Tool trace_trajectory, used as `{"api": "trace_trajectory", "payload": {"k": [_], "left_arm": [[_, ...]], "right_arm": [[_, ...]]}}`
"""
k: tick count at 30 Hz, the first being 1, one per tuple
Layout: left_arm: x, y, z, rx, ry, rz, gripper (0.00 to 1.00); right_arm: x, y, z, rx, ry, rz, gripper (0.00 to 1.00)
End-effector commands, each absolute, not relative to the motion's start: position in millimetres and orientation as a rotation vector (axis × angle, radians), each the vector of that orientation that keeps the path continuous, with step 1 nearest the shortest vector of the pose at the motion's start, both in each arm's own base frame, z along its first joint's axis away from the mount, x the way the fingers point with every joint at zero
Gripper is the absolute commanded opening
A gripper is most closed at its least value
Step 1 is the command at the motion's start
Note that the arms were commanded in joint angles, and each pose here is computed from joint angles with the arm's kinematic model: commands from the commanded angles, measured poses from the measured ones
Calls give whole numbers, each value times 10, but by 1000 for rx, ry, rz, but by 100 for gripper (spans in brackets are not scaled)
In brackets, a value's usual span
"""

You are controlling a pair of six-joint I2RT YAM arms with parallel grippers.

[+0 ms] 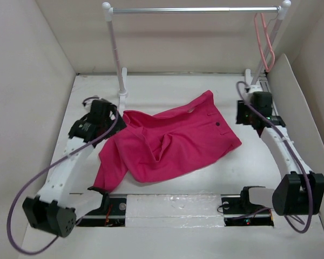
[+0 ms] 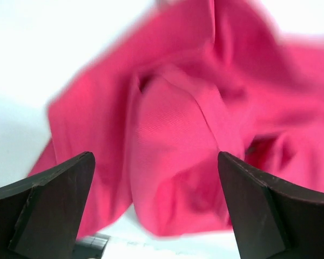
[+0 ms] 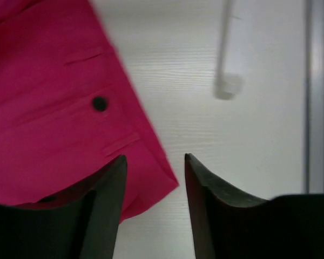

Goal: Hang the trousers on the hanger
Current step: Flatten out the trousers at the center of the board.

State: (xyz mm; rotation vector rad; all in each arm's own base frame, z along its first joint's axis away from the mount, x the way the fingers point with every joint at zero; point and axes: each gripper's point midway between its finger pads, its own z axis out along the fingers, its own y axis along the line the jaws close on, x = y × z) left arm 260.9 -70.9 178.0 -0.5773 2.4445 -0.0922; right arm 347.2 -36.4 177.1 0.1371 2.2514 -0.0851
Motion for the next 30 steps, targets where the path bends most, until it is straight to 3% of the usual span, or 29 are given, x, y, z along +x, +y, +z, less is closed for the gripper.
{"api": "trace_trajectory", "payload": {"k": [1,2,5,10,16,19,21,22,23,25,26,28,30], "left_arm": [[2536,-314,1839,-793,2282,-73,94],[2547,-310,1805,-813,2262,-81,97],[2596,-263,1635,-913,2243,-95,98],[2665,92,1383,-1098,2211,-77,99],[2508,240,656,-1313,2317,-224,97],[2505,176,486,-1320,2373,-254,94],[2490,111,344,-1342,2408,-291,80],[2466,77,260,-1358,2428,-306,71],[2512,61,234,-1356,2413,-331,59],[2483,0,141,-1386,2420,-370,41],[2526,-3,113,-1379,2413,-383,23],[2535,-28,71,-1384,2420,-403,5],[2629,16,85,-1366,2393,-379,0]], "right_arm": [[3461,505,1564,-298,2273,94,57],[3402,532,1484,-310,2297,77,77],[3205,372,1259,-199,2337,41,91],[2913,-14,855,50,2427,79,91],[2988,-171,598,132,2475,102,91],[3088,-81,509,95,2484,192,76],[3117,-54,467,95,2476,214,55],[3153,-110,469,121,2456,220,48],[3137,-119,435,145,2461,235,28],[3121,-145,414,163,2451,260,10],[3109,-223,464,240,2428,268,0],[3040,-329,564,300,2405,236,0],[2986,-583,887,371,2311,107,0]]}}
